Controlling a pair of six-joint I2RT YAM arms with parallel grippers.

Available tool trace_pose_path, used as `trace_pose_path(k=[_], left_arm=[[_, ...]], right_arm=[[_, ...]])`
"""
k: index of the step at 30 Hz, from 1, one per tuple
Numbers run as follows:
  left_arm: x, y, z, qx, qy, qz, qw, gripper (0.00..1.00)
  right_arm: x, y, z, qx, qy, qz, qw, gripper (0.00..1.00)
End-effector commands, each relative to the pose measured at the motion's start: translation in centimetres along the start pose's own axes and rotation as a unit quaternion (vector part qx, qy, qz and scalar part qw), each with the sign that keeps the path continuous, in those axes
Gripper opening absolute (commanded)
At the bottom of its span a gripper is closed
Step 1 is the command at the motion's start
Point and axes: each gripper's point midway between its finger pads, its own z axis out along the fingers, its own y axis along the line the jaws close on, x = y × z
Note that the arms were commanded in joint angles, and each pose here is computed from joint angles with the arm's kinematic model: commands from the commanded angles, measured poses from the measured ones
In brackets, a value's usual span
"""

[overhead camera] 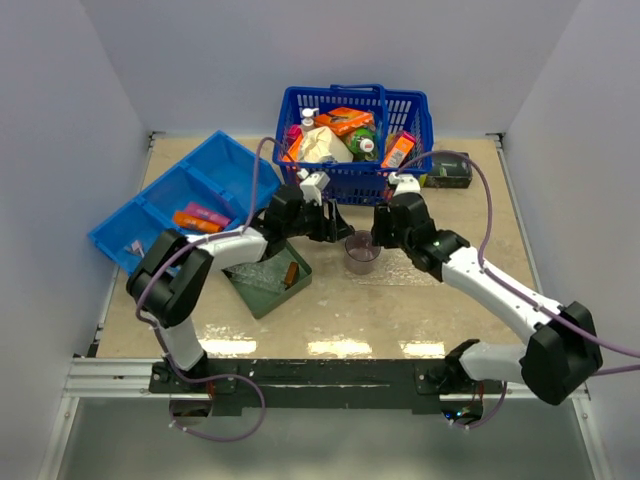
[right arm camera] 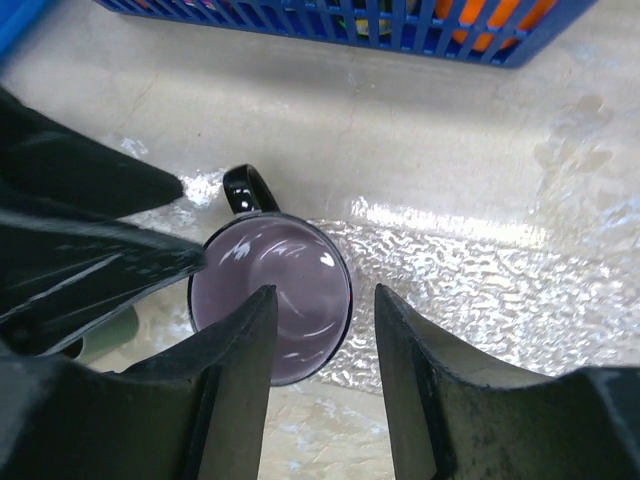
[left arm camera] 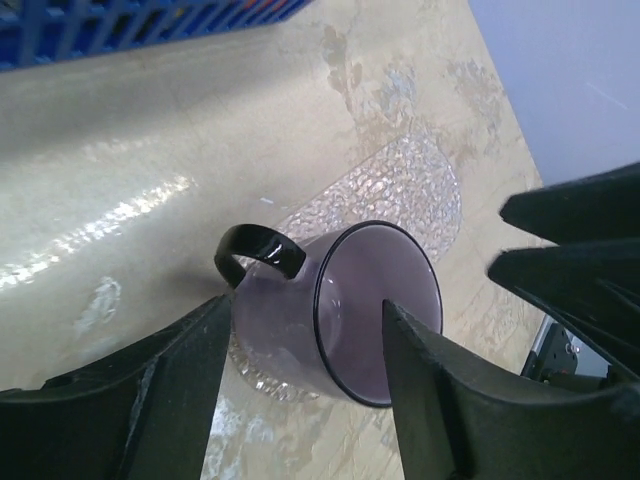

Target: Prepare toiletry sets of a toothbrush and toothpaste on the tray

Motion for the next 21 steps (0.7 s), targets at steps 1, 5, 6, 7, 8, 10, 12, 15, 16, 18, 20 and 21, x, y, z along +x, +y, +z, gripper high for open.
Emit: trace_pose_path(k=[1,5,6,7,8,10,12,15,16,18,20,21], left_arm=[[-2.9,-2.5,-2.7,0.015,-0.022,0.050,0.998,0.67],[-3.4,-2.8,-4.2,0.000,-0.016,0.060,0.998,0.68],[-3.3,-2.9,-4.9,-0.005,-0.011,0.066,0.998,0.68],[-3.6,-2.8,-5.4,-0.009,-0.011,0.068,0.998,0.69],[-3.7,-2.8,-5.8,-0.013,-0.008,0.070,0.997,0.69],[-4.1,-2.9,-7.2,-0.020,-0.006,0.079,0.997,0.70],[-5.0,-3.0,-8.4,-0.025,-0.016,0.093,0.995,0.71],[-5.1,-2.3,-9.8,-0.041,-0.007,0.096,0.995,0.72],[-5.3,-2.3,-10.1,-0.044,-0.009,0.099,0.994,0.73],[-5.6,-1.9,-10.5,-0.053,-0.009,0.106,0.993,0.73],[-5.8,-1.8,-10.7,-0.055,-0.010,0.113,0.992,0.73],[-6.0,-1.6,-10.9,-0.060,-0.010,0.117,0.991,0.73]], right_arm=[[-1.9,0.3,1.0,0.006,-0.003,-0.068,0.998,0.46],[-1.4,0.8,2.6,-0.005,0.027,-0.120,0.992,0.46],[-1.2,1.2,3.2,-0.012,0.035,-0.126,0.991,0.46],[-1.1,1.3,3.4,-0.015,0.036,-0.131,0.991,0.46],[-1.1,1.4,3.6,-0.019,0.040,-0.138,0.989,0.47],[-0.9,2.0,4.0,-0.031,0.046,-0.140,0.989,0.48],[-0.9,2.5,4.4,-0.043,0.046,-0.147,0.987,0.49],[-0.5,2.8,5.3,-0.048,0.056,-0.156,0.985,0.51],[-0.1,2.7,5.8,-0.047,0.061,-0.160,0.984,0.52],[0.0,2.7,6.2,-0.044,0.063,-0.167,0.983,0.52],[0.3,2.4,6.6,-0.040,0.065,-0.172,0.982,0.53],[0.4,2.4,6.7,-0.038,0.066,-0.174,0.982,0.53]])
